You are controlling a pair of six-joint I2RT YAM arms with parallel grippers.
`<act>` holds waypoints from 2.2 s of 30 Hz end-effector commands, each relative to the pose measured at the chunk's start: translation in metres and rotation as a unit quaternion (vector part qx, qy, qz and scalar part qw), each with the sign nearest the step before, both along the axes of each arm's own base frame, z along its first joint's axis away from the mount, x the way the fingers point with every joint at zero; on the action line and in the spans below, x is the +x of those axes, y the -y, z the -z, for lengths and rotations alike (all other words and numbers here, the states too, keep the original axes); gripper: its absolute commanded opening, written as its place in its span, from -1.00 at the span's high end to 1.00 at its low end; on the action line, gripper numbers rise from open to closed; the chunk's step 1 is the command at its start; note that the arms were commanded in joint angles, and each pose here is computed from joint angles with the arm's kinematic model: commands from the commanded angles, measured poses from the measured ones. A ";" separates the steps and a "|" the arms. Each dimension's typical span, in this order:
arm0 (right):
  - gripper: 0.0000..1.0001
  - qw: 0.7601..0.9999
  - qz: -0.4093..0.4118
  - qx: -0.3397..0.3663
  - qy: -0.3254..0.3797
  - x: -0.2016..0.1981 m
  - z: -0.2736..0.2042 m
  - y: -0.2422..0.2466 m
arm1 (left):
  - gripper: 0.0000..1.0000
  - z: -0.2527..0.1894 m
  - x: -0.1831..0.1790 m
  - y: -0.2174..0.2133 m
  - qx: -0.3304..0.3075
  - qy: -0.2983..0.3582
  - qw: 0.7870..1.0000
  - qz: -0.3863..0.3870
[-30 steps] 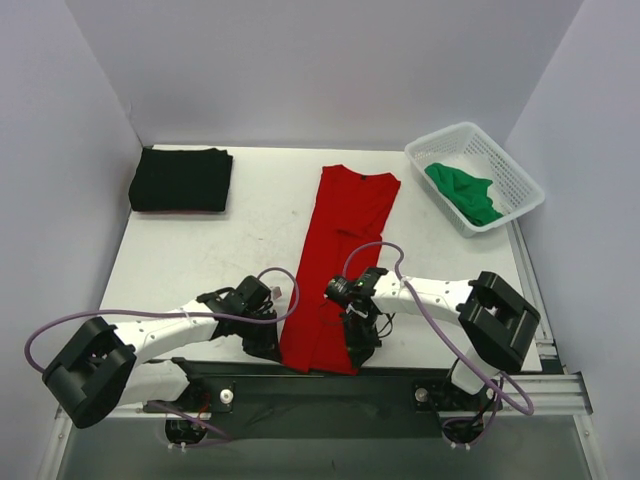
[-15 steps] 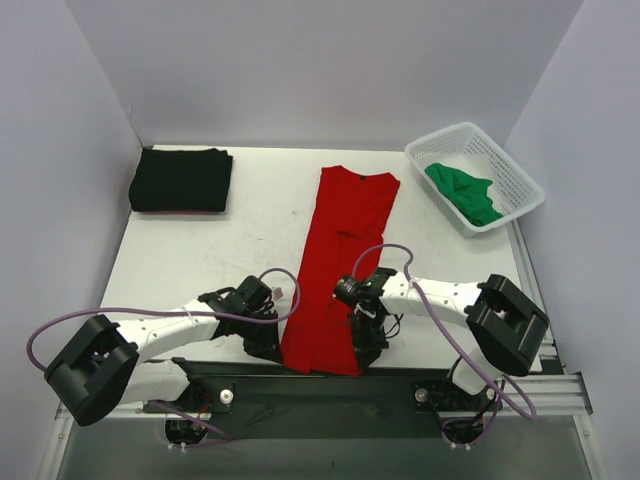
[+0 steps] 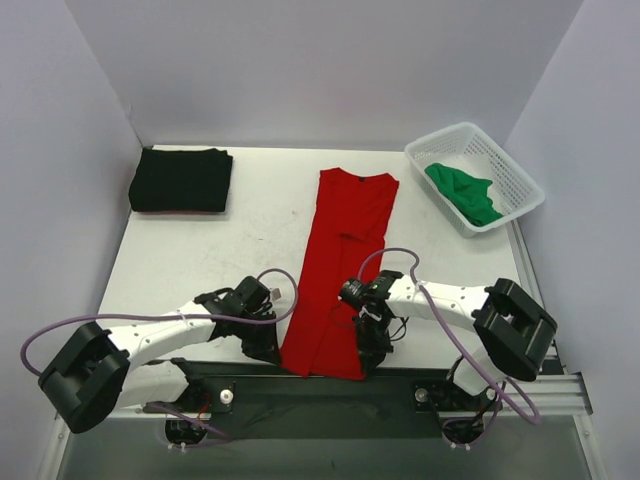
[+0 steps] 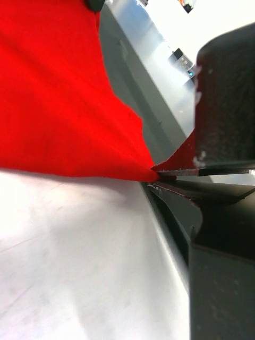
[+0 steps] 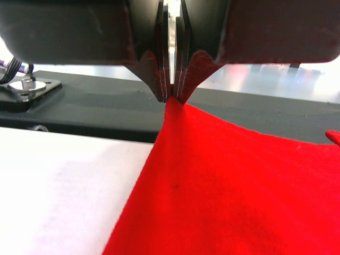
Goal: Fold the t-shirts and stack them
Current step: Grab the bottom of the folded rectangular tshirt with both arms, then fold the folded rectangular tshirt in 1/3 of the way
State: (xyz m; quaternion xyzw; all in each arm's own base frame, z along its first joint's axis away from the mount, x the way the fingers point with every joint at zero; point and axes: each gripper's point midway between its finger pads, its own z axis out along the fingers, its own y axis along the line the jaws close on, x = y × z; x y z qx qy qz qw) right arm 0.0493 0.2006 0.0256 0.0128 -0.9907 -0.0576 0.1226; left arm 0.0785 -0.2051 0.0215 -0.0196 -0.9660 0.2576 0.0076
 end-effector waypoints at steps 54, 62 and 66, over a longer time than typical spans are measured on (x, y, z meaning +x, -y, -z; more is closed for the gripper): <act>1.00 0.973 0.147 0.013 0.178 0.288 -0.079 0.046 | 1.00 -0.105 0.302 0.107 -0.133 0.152 0.974 -0.099; 1.00 0.975 0.163 0.014 0.150 0.317 -0.052 0.056 | 1.00 -0.084 0.328 0.114 -0.135 0.131 0.977 -0.099; 1.00 0.975 0.169 0.011 0.144 0.326 -0.043 0.061 | 1.00 -0.069 0.333 0.114 -0.130 0.117 0.980 -0.100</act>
